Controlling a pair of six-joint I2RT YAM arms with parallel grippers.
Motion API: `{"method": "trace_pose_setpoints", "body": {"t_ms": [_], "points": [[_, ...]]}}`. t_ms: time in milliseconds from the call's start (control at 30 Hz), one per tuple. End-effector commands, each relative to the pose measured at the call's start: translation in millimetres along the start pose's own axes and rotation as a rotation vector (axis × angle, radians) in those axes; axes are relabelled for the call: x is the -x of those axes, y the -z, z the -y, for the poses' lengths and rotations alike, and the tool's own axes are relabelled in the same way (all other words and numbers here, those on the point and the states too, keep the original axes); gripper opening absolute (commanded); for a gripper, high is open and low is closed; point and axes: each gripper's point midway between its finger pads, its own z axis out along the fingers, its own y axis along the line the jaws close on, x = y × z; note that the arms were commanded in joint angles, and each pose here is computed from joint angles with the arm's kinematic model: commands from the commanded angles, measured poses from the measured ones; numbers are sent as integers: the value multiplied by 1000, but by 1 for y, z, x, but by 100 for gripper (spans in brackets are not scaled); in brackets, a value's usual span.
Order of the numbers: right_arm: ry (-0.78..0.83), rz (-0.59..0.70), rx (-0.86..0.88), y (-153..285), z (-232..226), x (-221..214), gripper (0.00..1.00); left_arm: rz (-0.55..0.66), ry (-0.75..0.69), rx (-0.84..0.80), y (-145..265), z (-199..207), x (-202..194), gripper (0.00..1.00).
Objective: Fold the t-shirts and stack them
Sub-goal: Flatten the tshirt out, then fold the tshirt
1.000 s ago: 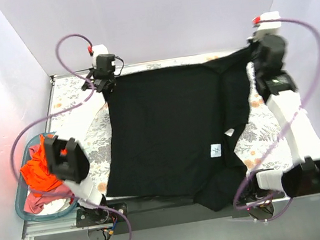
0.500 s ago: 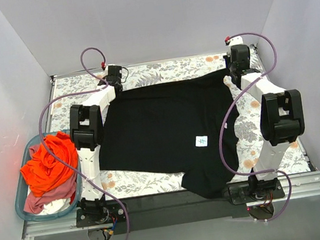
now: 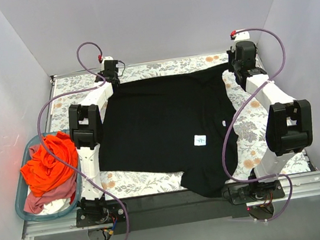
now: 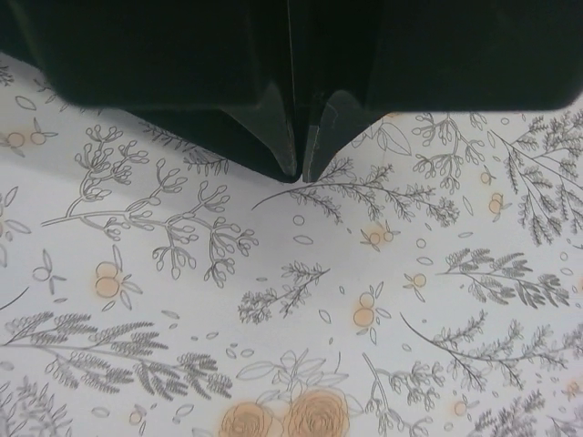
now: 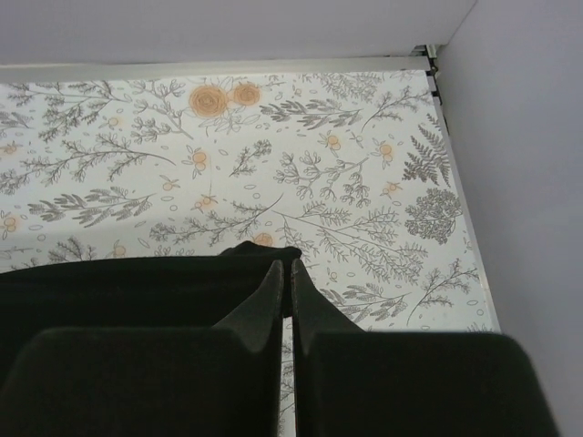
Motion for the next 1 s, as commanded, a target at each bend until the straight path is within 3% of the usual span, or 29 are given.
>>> {"method": "trace_pose_setpoints", "body": {"t_ms": [0,267,467,600,967], "points": [[-35,78,-102,10,23,29,1,90,38,45,4,-24,42,0],[-71,131,-93,-18,16,58,1,130,-2,94,-9,-28,55,0],[-58,-20,-43,-31,-3,9,1,97,-52,135,-27,-30,36,0],[-81,-98,-33,-17,-6,-26,1,71,-68,146,-33,-29,23,0],[-164,-142,51,32,-19,-30,1,84,-40,127,-9,-38,32,0]]}}
